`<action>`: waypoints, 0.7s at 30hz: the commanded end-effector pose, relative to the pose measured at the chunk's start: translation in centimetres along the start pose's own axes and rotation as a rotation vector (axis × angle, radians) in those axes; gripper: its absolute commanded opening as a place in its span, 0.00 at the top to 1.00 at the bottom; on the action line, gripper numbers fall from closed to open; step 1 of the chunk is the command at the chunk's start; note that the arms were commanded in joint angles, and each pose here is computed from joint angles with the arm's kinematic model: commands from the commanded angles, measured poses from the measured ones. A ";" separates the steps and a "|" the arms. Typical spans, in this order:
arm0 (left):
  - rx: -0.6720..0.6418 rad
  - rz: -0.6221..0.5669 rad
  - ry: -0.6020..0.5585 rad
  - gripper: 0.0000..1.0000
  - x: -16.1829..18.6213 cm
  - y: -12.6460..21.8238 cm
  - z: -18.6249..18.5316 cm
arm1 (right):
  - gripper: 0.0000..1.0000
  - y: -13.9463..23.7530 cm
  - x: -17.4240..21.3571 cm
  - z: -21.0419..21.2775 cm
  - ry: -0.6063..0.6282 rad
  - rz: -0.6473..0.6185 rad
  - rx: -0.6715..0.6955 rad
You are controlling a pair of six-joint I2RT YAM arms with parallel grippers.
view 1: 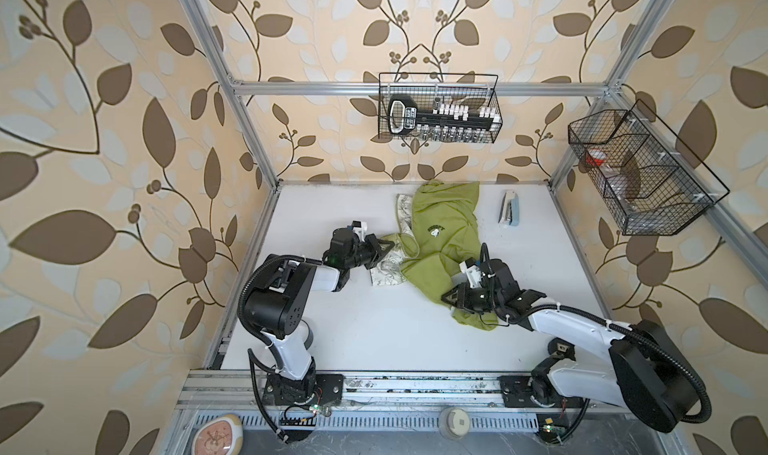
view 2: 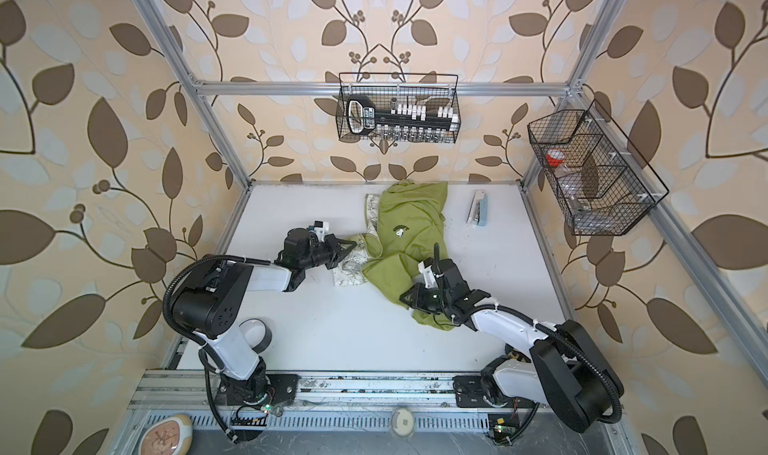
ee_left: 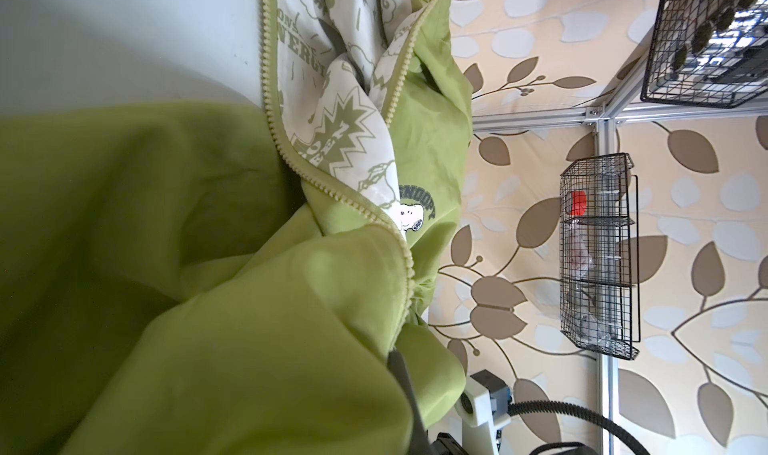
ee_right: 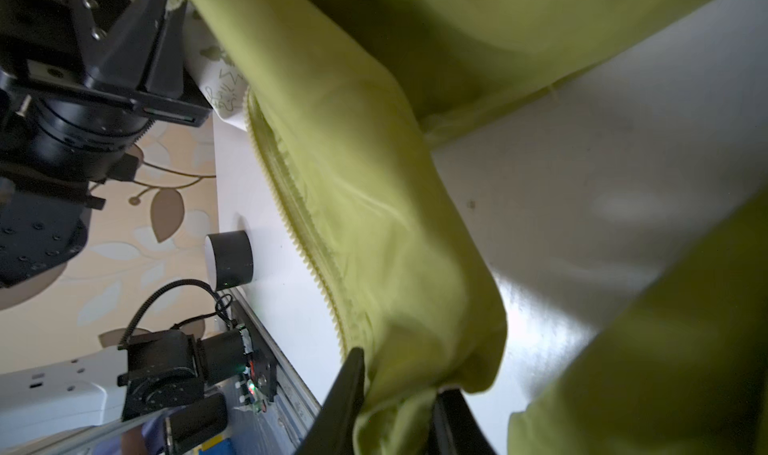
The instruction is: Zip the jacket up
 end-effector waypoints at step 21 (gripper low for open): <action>0.044 -0.003 -0.053 1.00 0.0 0.6 -2.0 | 0.00 -0.5 0.2 -1.0 -0.068 -0.049 -0.115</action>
Point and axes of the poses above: each gripper's point midway between its finger pads, its own y axis back along the fingers, its own z axis along the line the jaws close on, x = y × z, the point moved 1 cm from there along y, back along the fingers, and after that the axes turned 12 degrees about -y, right-handed, at the moved point
